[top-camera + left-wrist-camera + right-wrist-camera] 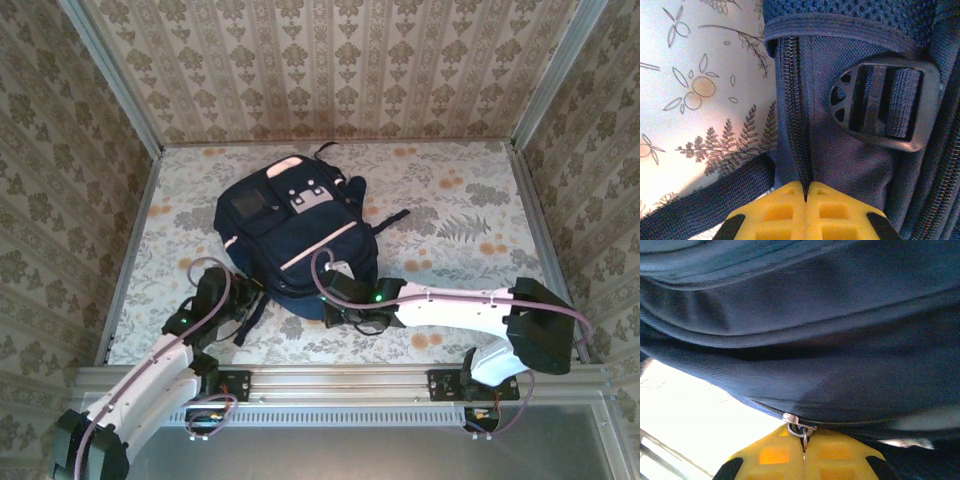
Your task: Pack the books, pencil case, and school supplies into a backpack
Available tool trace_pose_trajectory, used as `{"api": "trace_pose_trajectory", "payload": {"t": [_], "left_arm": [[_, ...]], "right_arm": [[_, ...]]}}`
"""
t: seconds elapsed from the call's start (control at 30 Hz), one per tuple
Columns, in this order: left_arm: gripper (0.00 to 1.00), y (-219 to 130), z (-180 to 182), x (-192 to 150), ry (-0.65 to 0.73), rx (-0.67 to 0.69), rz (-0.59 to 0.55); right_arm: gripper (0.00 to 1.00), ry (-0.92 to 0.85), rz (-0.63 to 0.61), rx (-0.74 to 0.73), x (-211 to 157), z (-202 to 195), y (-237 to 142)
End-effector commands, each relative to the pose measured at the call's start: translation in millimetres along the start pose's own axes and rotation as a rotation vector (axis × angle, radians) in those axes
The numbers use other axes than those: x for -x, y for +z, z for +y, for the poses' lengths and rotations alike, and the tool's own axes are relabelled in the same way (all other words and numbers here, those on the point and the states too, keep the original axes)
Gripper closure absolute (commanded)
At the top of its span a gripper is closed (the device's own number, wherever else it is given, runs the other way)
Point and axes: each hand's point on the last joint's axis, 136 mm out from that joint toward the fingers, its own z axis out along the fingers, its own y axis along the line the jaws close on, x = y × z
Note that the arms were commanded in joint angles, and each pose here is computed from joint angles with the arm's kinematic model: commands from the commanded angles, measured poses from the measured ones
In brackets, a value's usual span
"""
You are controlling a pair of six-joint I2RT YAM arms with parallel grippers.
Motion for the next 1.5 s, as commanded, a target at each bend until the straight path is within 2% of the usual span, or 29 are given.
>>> {"api": "trace_pose_trajectory", "payload": {"t": [0.0,0.17,0.27,0.3,0.37,0.47,0.57,0.7,0.8,0.93,1.1,1.23,1.37,1.47], "left_arm": [[1.00,-10.1,-11.1,27.9,0.025,-0.011,-0.121],[1.00,-15.8,-21.5,31.6,0.101,-0.012,-0.110],[1.00,-18.3,-33.0,41.0,0.144,-0.017,-0.085],[0.97,-17.8,-36.3,45.5,0.155,-0.019,-0.071],[0.85,-16.6,-44.7,58.1,0.165,-0.011,-0.019],[0.56,-19.3,-58.9,61.1,0.180,0.007,0.079],[0.43,-37.9,-71.5,54.0,0.190,-0.013,0.090],[0.37,-72.3,-65.0,44.4,0.187,-0.004,0.027],[0.35,-80.4,-47.7,25.1,0.113,-0.010,0.044],[0.34,-67.1,-10.7,3.1,-0.024,0.032,0.093],[0.34,-45.7,3.0,-3.3,-0.070,0.039,0.104],[0.35,-30.4,8.7,-7.9,-0.048,0.089,0.119],[0.45,-19.9,10.2,-10.0,-0.032,0.107,0.116],[0.62,-22.1,8.2,-3.6,-0.011,0.104,0.079]], "right_arm": [[1.00,-0.055,0.052,-0.157,-13.1,-51.9,-5.2],[1.00,-0.167,0.058,-0.139,-8.3,-46.8,-2.4],[1.00,-0.185,0.048,-0.005,-4.9,-11.6,-1.1],[1.00,-0.179,0.038,0.042,-2.0,2.6,-2.0],[1.00,-0.137,0.028,0.129,6.6,33.5,-2.8],[1.00,-0.042,0.016,0.221,23.7,73.2,0.0],[1.00,0.033,0.002,0.240,36.1,97.8,9.2],[1.00,0.079,0.004,0.263,38.1,121.2,27.1],[1.00,0.103,0.003,0.280,38.2,134.3,36.4],[1.00,0.112,-0.004,0.313,37.7,148.0,39.5],[1.00,0.109,0.000,0.308,33.8,148.3,40.7],[1.00,0.113,-0.004,0.306,32.0,144.5,40.4],[1.00,0.101,-0.002,0.290,29.7,141.1,41.6],[1.00,0.065,0.017,0.239,25.9,133.4,43.0]]}}
